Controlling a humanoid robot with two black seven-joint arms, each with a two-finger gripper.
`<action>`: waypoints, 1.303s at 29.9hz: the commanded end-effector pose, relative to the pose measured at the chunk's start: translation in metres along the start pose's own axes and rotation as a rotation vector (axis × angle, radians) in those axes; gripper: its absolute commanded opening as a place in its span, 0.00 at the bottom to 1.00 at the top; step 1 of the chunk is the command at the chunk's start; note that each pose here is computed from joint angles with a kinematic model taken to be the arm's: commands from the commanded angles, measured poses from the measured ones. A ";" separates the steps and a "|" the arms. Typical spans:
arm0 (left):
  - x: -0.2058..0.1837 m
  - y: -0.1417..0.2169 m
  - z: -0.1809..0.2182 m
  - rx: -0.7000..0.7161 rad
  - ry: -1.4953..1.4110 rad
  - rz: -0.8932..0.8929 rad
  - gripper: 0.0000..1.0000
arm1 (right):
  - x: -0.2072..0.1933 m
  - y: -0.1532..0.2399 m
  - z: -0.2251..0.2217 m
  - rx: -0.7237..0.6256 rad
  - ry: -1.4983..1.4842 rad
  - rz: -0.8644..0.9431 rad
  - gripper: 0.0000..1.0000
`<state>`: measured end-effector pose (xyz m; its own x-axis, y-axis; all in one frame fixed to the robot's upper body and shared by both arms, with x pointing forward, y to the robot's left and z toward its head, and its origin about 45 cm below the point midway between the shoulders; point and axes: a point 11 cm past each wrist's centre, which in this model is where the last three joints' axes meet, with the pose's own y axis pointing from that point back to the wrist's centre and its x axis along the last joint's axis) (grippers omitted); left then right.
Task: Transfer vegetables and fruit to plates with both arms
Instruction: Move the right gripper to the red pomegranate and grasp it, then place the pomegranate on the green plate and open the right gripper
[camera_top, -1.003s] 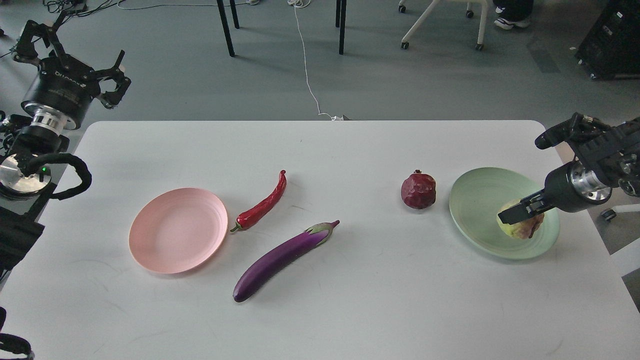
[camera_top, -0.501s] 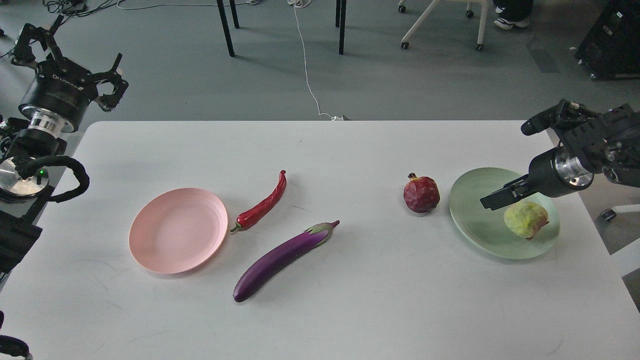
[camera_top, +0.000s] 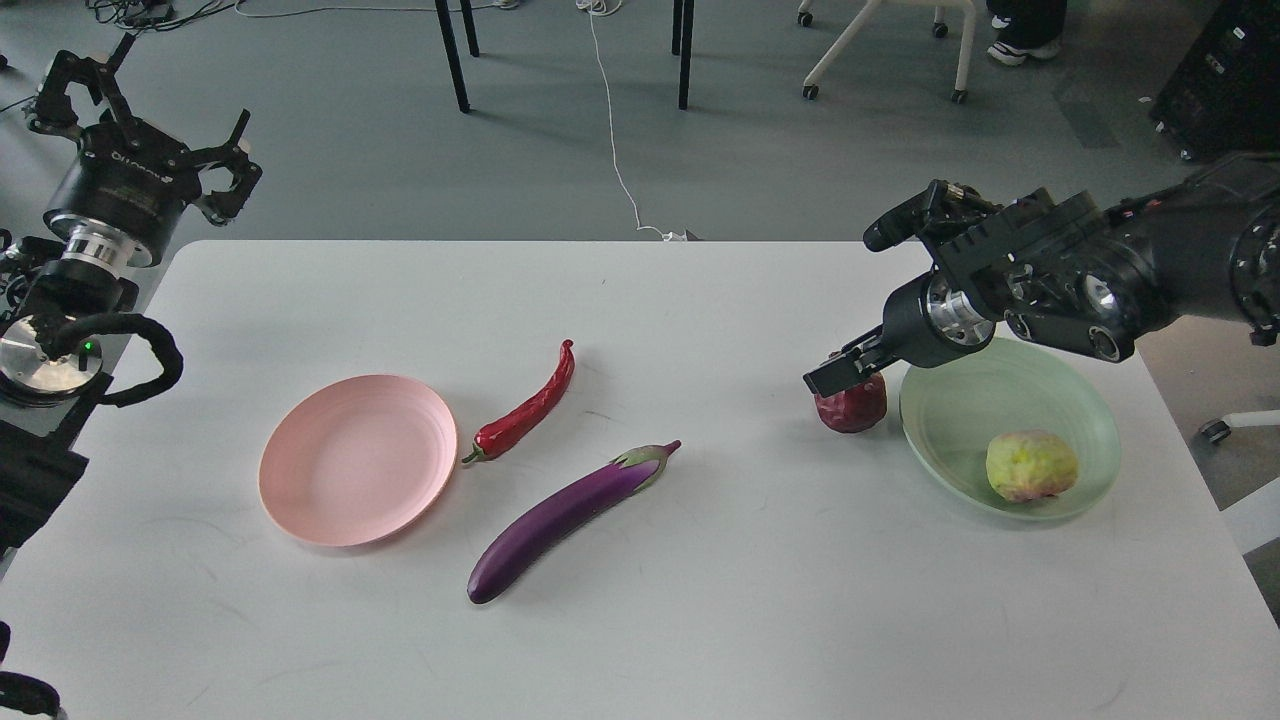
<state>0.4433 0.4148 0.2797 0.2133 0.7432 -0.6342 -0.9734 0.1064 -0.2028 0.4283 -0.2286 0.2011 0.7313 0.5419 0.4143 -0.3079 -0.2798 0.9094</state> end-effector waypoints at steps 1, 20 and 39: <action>0.002 0.002 0.004 -0.004 -0.004 -0.008 0.98 | -0.012 -0.010 0.006 -0.031 0.035 -0.040 0.93; 0.004 0.002 0.003 -0.004 -0.003 0.000 0.98 | -0.005 0.006 0.026 -0.069 0.016 0.019 0.46; 0.002 0.001 -0.003 0.003 0.006 0.001 0.98 | -0.096 0.044 0.116 -0.207 -0.057 0.055 0.83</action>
<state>0.4429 0.4163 0.2775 0.2149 0.7411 -0.6361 -0.9732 0.1081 -0.2028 0.4161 -0.3859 0.2025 0.7598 0.4823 0.4359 -0.4410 -0.1102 0.8907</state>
